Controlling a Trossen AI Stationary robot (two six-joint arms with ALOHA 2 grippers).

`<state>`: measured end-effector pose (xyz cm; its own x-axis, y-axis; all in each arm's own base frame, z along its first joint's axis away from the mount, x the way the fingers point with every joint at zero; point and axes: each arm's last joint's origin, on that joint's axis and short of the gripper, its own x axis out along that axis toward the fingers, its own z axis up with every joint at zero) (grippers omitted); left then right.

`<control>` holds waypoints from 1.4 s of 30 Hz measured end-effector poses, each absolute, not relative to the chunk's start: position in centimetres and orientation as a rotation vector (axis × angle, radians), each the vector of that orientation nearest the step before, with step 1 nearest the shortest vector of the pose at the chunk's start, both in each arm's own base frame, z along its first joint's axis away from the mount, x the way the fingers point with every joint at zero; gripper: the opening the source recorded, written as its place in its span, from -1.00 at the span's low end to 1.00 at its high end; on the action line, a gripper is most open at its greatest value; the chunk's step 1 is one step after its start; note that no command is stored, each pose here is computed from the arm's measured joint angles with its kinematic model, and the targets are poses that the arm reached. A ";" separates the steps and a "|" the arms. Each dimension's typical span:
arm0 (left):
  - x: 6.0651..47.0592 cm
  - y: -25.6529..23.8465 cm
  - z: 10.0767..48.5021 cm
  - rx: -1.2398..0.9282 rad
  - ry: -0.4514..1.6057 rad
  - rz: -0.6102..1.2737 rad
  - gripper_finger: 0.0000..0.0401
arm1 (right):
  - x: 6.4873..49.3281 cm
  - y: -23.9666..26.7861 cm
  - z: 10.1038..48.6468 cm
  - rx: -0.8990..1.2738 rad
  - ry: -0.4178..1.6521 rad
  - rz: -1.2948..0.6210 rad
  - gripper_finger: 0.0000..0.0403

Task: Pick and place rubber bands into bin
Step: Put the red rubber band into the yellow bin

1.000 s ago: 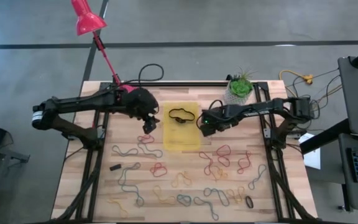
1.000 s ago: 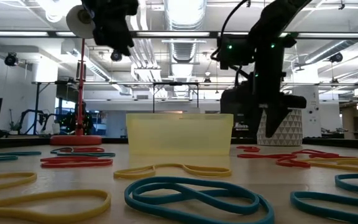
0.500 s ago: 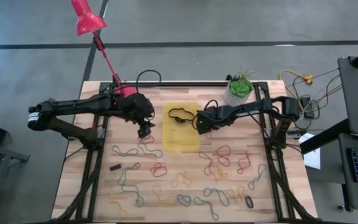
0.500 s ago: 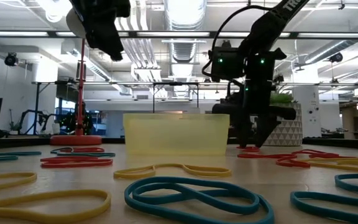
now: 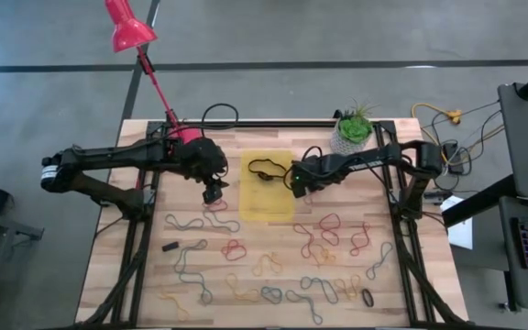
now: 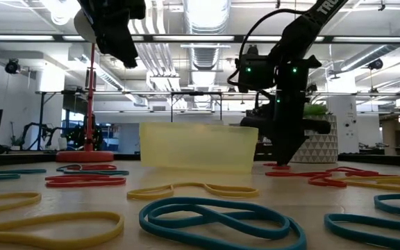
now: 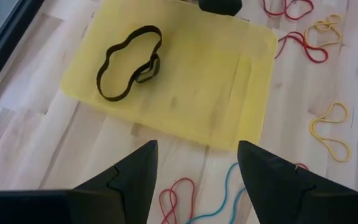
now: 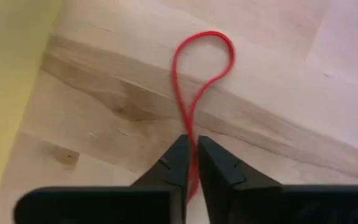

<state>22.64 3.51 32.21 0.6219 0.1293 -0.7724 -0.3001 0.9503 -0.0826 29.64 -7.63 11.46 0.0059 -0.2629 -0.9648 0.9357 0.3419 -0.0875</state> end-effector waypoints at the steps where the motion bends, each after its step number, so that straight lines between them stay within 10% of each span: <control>1: 22.6 3.5 32.2 -0.212 0.866 0.249 0.02 | 29.4 -7.8 11.4 0.720 1.198 -1.093 -0.94; 21: 23.3 3.6 32.5 -0.211 0.807 0.254 0.02 | 28.9 -7.8 16.5 0.676 1.075 -0.977 -0.96; 36: 23.3 3.8 32.5 -0.191 0.803 0.297 0.02 | 29.1 -5.4 34.1 0.641 0.428 -0.633 -0.96; 42: 23.3 3.8 32.4 -0.191 0.805 0.298 0.02 | 30.9 -7.1 35.4 0.574 0.518 -0.680 -0.96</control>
<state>23.28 3.78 32.43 0.6547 0.1891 -0.7319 -0.3335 0.9411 -0.0552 30.91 -7.12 35.37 0.6654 -0.4303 -0.6100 0.7024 0.6377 0.3163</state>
